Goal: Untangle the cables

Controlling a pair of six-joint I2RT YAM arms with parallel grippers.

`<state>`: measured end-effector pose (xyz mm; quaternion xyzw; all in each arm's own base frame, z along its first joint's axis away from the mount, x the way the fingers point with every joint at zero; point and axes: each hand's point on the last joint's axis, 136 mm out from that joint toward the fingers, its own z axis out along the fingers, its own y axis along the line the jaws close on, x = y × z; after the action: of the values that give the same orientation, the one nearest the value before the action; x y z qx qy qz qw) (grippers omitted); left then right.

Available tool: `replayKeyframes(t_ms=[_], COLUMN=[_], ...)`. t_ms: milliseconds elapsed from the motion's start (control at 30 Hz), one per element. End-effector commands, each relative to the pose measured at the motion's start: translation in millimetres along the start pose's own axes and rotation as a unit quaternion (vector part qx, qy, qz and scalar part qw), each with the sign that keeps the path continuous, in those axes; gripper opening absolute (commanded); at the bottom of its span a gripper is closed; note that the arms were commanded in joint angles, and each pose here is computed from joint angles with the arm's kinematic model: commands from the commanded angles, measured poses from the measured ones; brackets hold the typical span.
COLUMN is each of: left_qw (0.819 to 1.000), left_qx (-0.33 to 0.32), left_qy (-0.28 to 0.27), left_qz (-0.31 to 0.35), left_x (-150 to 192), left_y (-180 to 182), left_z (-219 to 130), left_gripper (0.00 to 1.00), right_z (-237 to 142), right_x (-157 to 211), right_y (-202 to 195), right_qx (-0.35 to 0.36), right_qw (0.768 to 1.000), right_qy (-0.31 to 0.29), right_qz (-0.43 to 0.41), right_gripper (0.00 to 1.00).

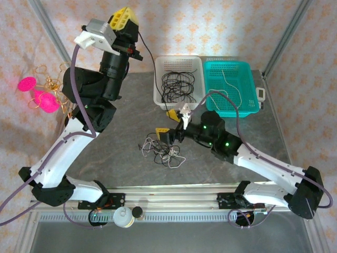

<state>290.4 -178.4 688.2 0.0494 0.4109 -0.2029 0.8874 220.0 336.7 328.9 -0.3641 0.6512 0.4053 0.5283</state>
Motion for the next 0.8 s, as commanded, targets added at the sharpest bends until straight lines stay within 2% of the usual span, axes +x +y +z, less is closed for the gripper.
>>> replayKeyframes(t_ms=[0, 33, 100, 133, 200, 233, 300, 400, 467, 533, 667, 733, 767], left_qw=[1.0, 1.0, 1.0, 1.0, 0.997, 0.995, 0.991, 0.985, 0.981, 0.975, 0.963, 0.956, 0.953], left_qx=[-0.002, -0.001, -0.008, -0.017, -0.059, -0.072, -0.09, -0.111, -0.111, -0.104, -0.078, -0.04, 0.001], left_qy=[-0.013, -0.012, -0.003, 0.01, 0.046, 0.067, 0.096, 0.124, 0.15, 0.182, 0.237, 0.264, 0.271], left_qz=[-0.019, -0.02, -0.018, -0.019, -0.032, -0.033, -0.039, -0.05, -0.059, -0.07, -0.105, -0.126, -0.137], left_x=[-13.1, -12.4, -11.0, -6.7, 9.3, 22.3, 51.2, 96.7, 123.2, 148.5, 191.4, 211.6, 220.4], left_y=[1.8, 1.5, 3.5, 6.2, 18.6, 22.1, 26.6, 32.7, 32.6, 29.4, 21.4, 8.9, -4.5], left_z=[-4.6, -4.4, -3.2, -1.9, 1.7, 0.7, -6.2, -24.1, -34.5, -47.4, -83.0, -104.2, -115.8], left_gripper=[0.0, 0.0, 0.0, 0.0, 0.01, 0.08, 0.38, 0.72, 0.82, 0.99, 0.99, 0.99, 0.99], right_z=[16.4, 19.6, 21.8, 20.2, 13.6, 10.0, 2.3, -8.8, -17.6, -26.4, -45.8, -54.2, -57.0], right_x=[-13.0, -16.9, -28.6, -33.8, -48.1, -55.8, -76.0, -104.4, -124.0, -143.3, -176.8, -189.7, -196.7], right_y=[-1.1, -5.5, -18.4, -21.2, -19.9, -20.6, -21.7, -28.5, -37.9, -47.1, -82.1, -98.8, -103.5], right_qx=[-0.014, -0.013, -0.01, -0.015, -0.02, -0.013, 0.003, 0.041, 0.076, 0.105, 0.182, 0.204, 0.207], right_qw=[0.999, 0.999, 0.999, 1.0, 1.0, 0.999, 0.998, 0.994, 0.99, 0.985, 0.969, 0.962, 0.959], right_qy=[0.017, 0.02, 0.024, 0.022, 0.01, 0.002, -0.015, -0.019, -0.025, -0.032, -0.048, -0.064, -0.075], right_qz=[-0.043, -0.045, -0.027, -0.016, 0.014, 0.03, 0.061, 0.098, 0.116, 0.131, 0.162, 0.173, 0.178], right_gripper=[0.74, 0.65, 0.37, 0.28, 0.0, 0.0, 0.0, 0.0, 0.0, 0.0, 0.0, 0.0, 0.0])
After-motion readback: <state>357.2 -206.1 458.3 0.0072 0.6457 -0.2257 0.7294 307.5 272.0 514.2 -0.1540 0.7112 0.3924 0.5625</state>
